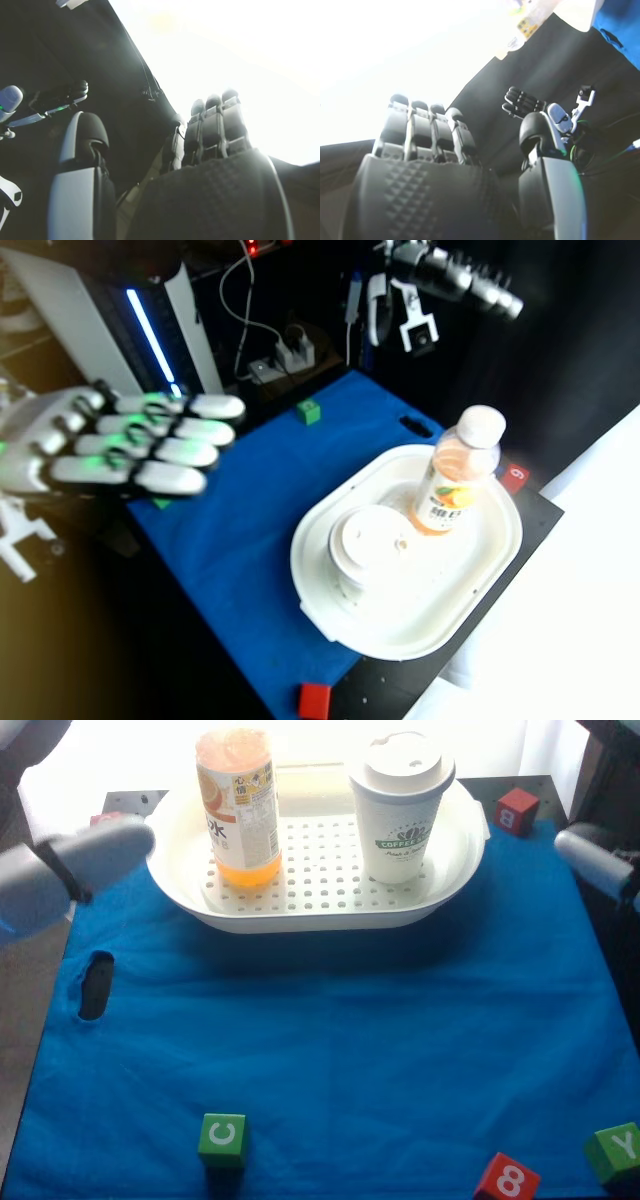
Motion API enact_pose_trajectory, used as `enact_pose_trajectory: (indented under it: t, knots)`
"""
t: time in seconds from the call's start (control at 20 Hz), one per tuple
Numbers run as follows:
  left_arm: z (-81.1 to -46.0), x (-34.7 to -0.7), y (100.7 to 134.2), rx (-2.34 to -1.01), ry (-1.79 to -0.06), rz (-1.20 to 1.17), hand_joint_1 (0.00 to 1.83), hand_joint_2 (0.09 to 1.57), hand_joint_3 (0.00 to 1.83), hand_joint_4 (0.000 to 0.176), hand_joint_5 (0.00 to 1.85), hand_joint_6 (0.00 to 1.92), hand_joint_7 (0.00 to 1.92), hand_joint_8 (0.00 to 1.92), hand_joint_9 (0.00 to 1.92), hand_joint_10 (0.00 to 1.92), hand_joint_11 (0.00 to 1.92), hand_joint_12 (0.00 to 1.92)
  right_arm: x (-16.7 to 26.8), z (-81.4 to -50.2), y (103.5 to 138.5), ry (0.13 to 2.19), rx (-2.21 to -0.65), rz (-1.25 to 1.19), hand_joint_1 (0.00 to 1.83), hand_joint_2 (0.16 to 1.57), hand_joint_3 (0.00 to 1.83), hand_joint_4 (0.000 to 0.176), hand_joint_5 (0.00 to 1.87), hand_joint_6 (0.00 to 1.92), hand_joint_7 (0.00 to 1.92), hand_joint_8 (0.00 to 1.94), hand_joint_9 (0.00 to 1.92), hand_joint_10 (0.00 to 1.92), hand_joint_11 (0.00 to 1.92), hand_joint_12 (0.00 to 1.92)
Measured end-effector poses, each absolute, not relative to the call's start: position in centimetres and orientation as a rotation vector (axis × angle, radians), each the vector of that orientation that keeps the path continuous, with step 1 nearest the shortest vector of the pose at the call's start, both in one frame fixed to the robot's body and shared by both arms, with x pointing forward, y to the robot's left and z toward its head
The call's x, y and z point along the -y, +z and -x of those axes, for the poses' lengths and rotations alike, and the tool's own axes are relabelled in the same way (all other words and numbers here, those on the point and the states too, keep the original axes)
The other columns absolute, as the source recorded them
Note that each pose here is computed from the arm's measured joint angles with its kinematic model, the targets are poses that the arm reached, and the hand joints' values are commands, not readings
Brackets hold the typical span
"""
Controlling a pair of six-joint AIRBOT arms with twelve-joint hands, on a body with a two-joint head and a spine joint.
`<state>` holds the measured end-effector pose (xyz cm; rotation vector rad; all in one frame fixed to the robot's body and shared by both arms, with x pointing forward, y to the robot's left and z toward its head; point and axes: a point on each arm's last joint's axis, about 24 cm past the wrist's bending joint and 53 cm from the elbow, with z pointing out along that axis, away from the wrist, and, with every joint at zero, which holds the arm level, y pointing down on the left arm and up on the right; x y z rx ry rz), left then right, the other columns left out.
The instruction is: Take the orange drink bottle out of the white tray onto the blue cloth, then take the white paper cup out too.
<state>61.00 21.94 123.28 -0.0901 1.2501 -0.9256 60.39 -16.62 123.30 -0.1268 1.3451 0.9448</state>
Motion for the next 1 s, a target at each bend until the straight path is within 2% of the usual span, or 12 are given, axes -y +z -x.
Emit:
enact_pose_trajectory:
  t: [0.2,0.25,0.3,0.35,0.4,0.45,0.55,0.65,0.75,0.8,0.85,1.0]
  knots:
    - [-61.3,-21.7,122.7,-1.260,-0.930,0.099,0.08,1.30,0.04,0.162,0.00,0.00,0.00,0.00,0.00,0.00,0.00,0.00,16.4,-60.6,122.5,0.936,-1.380,0.131,0.39,1.37,0.02,0.000,0.00,0.00,0.00,0.00,0.00,0.00,0.00,0.00]
    - [-61.4,-21.6,122.1,-1.281,-0.926,0.103,0.15,1.38,0.00,0.109,0.00,0.00,0.00,0.00,0.00,0.00,0.00,0.21,16.2,-60.6,122.0,0.939,-1.394,0.130,0.40,1.38,0.01,0.000,0.00,0.00,0.00,0.00,0.00,0.00,0.00,0.00]
    - [-61.5,-21.6,121.9,-1.288,-0.925,0.108,0.18,1.37,0.00,0.098,0.00,0.00,0.00,0.00,0.00,0.00,0.00,0.30,16.1,-60.7,121.8,0.939,-1.401,0.130,0.37,1.38,0.01,0.000,0.00,0.00,0.00,0.00,0.00,0.00,0.00,0.00]
    - [-61.7,-21.8,121.8,-1.288,-0.922,0.117,0.18,1.37,0.00,0.098,0.00,0.00,0.00,0.00,0.00,0.00,0.00,0.30,16.0,-60.6,121.7,0.939,-1.406,0.132,0.37,1.38,0.01,0.000,0.00,0.00,0.00,0.00,0.00,0.00,0.00,0.00]
    - [-61.8,-22.0,121.6,-1.297,-0.917,0.130,0.15,1.35,0.00,0.102,0.00,0.00,0.00,0.00,0.00,0.00,0.00,0.06,15.9,-60.6,121.6,0.942,-1.407,0.131,0.34,1.38,0.01,0.000,0.00,0.00,0.00,0.00,0.00,0.00,0.00,0.00]
    - [-62.3,-22.4,121.3,-1.305,-0.903,0.138,0.19,1.32,0.00,0.134,0.00,0.00,0.00,0.00,0.00,0.00,0.00,0.01,15.9,-60.6,121.5,0.942,-1.410,0.132,0.31,1.39,0.01,0.000,0.00,0.00,0.00,0.00,0.00,0.00,0.00,0.00]
    - [-63.7,-23.4,120.2,-1.321,-0.877,0.206,0.18,1.32,0.00,0.146,0.00,0.00,0.00,0.00,0.00,0.00,0.00,0.00,15.8,-60.6,121.4,0.944,-1.413,0.129,0.34,1.38,0.01,0.000,0.00,0.00,0.00,0.00,0.00,0.00,0.00,0.00]
    - [-65.1,-24.4,119.0,-1.349,-0.845,0.265,0.22,1.26,0.00,0.122,0.00,0.00,0.00,0.00,0.00,0.00,0.00,0.00,15.7,-60.7,121.2,0.946,-1.412,0.135,0.35,1.38,0.00,0.000,0.00,0.00,0.00,0.00,0.00,0.00,0.00,0.00]
    - [-67.7,-25.2,117.7,-1.368,-0.834,0.357,0.38,1.21,0.00,0.136,0.00,0.00,0.00,0.00,0.00,0.00,0.00,0.00,15.6,-60.9,120.8,0.948,-1.423,0.118,0.43,1.37,0.00,0.000,0.00,0.00,0.00,0.00,0.00,0.00,0.00,0.00]
    - [-68.6,-25.2,117.3,-1.378,-0.833,0.385,0.45,1.19,0.00,0.112,0.00,0.00,0.00,0.00,0.00,0.00,0.00,0.00,15.5,-60.8,120.8,0.950,-1.422,0.124,0.44,1.37,0.00,0.000,0.00,0.00,0.00,0.00,0.00,0.00,0.00,0.00]
    - [-69.7,-25.2,116.7,-1.400,-0.829,0.407,0.48,1.15,0.00,0.104,0.00,0.00,0.00,0.00,0.00,0.00,0.00,0.00,15.4,-60.7,120.8,0.951,-1.421,0.131,0.44,1.37,0.00,0.000,0.00,0.00,0.00,0.00,0.00,0.00,0.00,0.00]
    - [-72.8,-24.6,115.1,-1.460,-0.852,0.476,0.49,1.04,0.00,0.099,0.00,0.00,0.00,0.00,0.00,0.00,0.00,0.00,15.4,-60.8,120.8,0.952,-1.422,0.128,0.44,1.36,0.00,0.000,0.00,0.00,0.00,0.00,0.00,0.00,0.00,0.00]
